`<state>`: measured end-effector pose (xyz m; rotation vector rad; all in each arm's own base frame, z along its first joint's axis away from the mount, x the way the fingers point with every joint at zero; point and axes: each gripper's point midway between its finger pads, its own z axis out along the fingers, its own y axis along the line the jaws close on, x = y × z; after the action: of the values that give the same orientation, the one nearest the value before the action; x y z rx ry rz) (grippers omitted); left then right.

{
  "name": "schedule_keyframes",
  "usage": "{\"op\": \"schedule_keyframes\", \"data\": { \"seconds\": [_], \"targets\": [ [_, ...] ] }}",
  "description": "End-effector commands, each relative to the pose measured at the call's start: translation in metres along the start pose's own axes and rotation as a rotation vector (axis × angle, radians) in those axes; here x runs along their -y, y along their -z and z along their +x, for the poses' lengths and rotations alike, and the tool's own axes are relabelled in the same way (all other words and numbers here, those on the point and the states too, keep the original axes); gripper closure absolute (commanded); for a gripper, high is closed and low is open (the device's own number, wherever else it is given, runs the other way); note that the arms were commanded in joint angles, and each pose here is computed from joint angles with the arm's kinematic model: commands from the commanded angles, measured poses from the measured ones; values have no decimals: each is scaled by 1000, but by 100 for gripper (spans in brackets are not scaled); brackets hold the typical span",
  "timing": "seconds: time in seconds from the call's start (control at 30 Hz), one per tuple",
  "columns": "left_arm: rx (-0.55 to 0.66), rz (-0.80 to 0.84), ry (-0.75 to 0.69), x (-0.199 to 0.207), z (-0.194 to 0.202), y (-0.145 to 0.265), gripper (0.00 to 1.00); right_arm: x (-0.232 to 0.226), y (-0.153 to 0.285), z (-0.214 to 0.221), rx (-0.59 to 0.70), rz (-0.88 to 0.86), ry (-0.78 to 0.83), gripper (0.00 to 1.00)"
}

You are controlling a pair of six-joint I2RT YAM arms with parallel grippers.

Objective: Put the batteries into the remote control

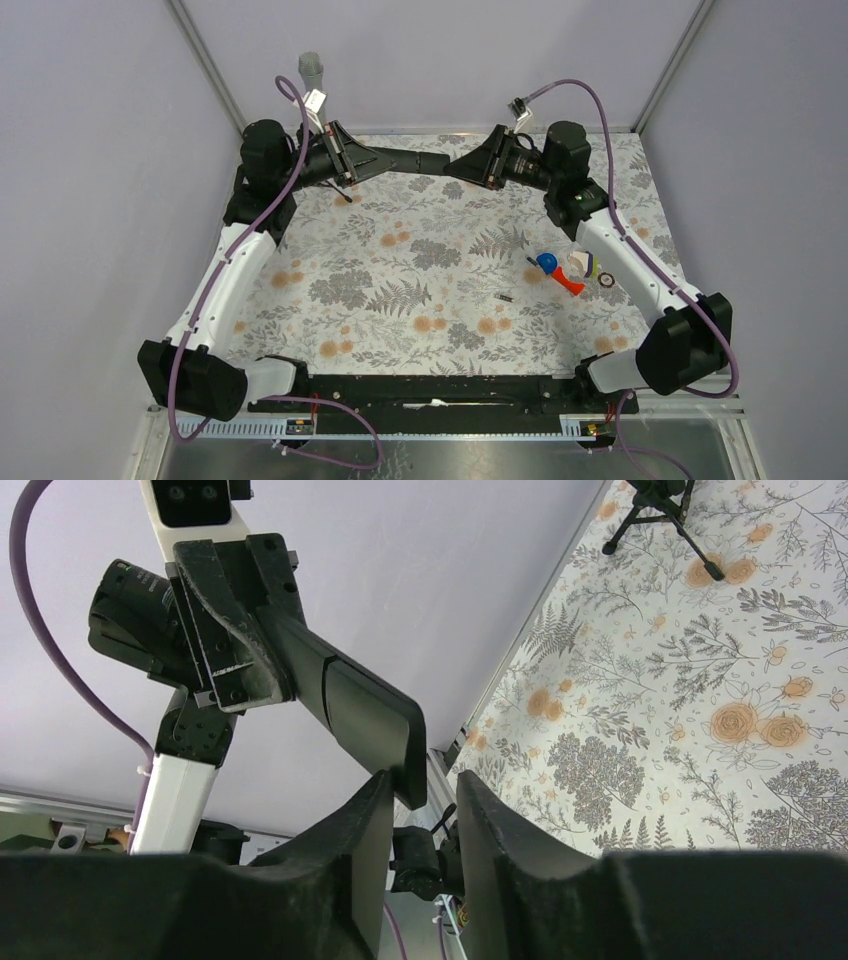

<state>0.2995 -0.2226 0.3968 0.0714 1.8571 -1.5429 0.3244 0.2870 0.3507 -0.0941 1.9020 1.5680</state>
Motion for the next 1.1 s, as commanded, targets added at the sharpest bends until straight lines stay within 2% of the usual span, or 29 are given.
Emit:
{"op": "schedule_keyframes", "data": {
  "seconds": [0.0, 0.1, 0.13, 0.23, 0.27, 0.33, 0.4, 0.67, 0.93, 1.07],
  "targets": [
    [48, 71, -107, 36, -11, 8, 100, -21, 8, -13, 40, -25, 61, 66],
    [46, 72, -105, 36, -10, 8, 100, -26, 9, -14, 43, -43, 76, 66],
    [43, 73, -102, 36, -10, 8, 100, -28, 9, -13, 41, -57, 81, 62],
    [34, 79, -98, 37, -8, 8, 100, -33, 9, -12, 39, -96, 80, 41],
    [32, 80, -97, 37, -7, 7, 100, -34, 8, -12, 36, -108, 76, 36],
    [31, 79, -95, 37, -6, 8, 100, -35, 6, -12, 30, -123, 70, 36],
    [30, 76, -94, 36, -6, 7, 100, -35, 5, -12, 30, -128, 67, 40],
    [47, 67, -100, 37, -9, 8, 100, -35, 8, -8, 10, -112, 54, 72],
    [61, 29, -121, 33, -7, 4, 100, -36, 12, -10, 13, -72, 43, 83],
    [67, -33, -152, 27, -6, 2, 100, -41, 12, -12, 12, -64, 9, 85]
  ]
}}
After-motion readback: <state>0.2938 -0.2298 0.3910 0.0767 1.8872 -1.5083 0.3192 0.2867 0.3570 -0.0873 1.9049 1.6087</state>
